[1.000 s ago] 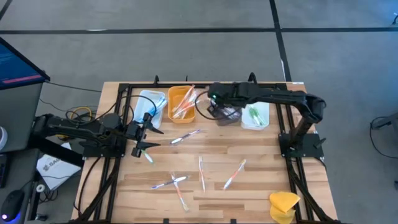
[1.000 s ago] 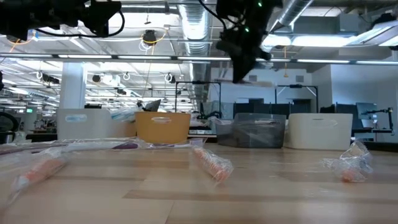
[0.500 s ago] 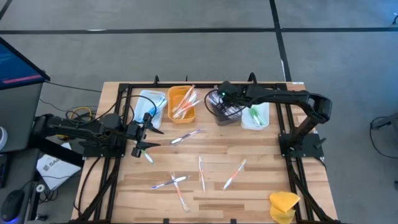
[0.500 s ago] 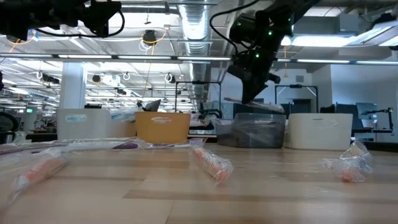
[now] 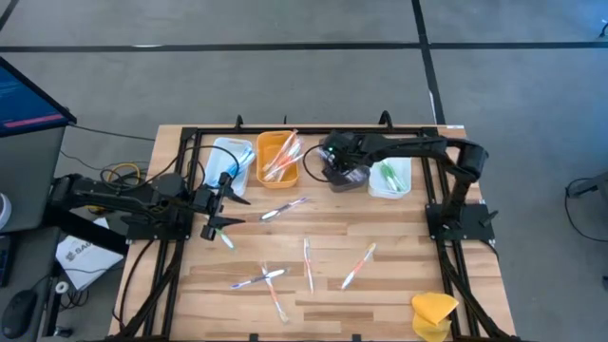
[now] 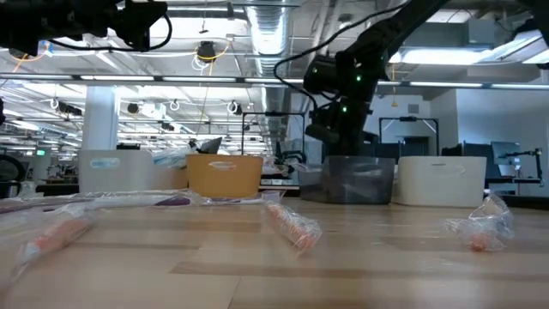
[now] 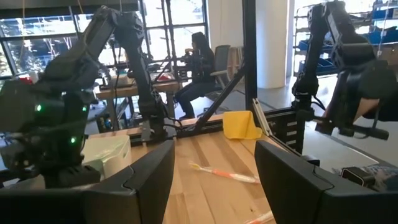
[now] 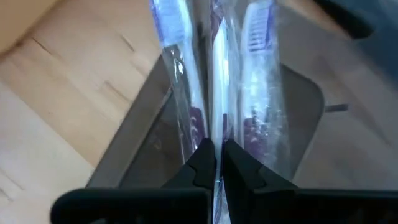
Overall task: Pick & Place Toothbrushes
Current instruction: Put the violet toothbrush into the gray bin, then put the orange toothbrush into the yellow bin
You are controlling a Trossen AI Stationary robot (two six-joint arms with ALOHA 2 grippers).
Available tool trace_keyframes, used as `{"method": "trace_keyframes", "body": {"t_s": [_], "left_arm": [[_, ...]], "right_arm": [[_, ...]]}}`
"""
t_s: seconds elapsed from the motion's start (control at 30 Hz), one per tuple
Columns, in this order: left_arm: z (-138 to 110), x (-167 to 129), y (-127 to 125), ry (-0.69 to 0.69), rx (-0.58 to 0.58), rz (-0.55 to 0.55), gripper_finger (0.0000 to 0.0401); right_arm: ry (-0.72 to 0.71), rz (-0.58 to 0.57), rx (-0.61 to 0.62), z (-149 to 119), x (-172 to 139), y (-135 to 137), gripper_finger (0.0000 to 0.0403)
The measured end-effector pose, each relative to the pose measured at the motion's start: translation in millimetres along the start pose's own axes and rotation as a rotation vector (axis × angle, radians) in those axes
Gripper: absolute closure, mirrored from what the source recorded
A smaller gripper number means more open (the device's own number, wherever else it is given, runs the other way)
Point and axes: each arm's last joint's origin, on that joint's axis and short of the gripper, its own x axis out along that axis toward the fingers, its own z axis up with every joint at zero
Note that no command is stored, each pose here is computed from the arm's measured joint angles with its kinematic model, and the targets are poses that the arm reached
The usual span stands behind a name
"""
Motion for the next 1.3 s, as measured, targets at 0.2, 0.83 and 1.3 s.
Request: {"method": "trace_keyframes", "body": {"t_s": [0.2,0.83,1.3], "left_arm": [[0,0,0,0.000,0.000,0.000,0.0183],[0,0,0,0.000,0.000,0.000,0.0183],[0,0,0,0.000,0.000,0.000,0.0183]], "right_arm": [[0.045,-0.003,0.011,-3,17,0,0.0379],[0.109,-0.034,-0.032,21,-28,11,0.0193],[0.371,0.130,-0.229,7,-111,60,0.0228]]}}
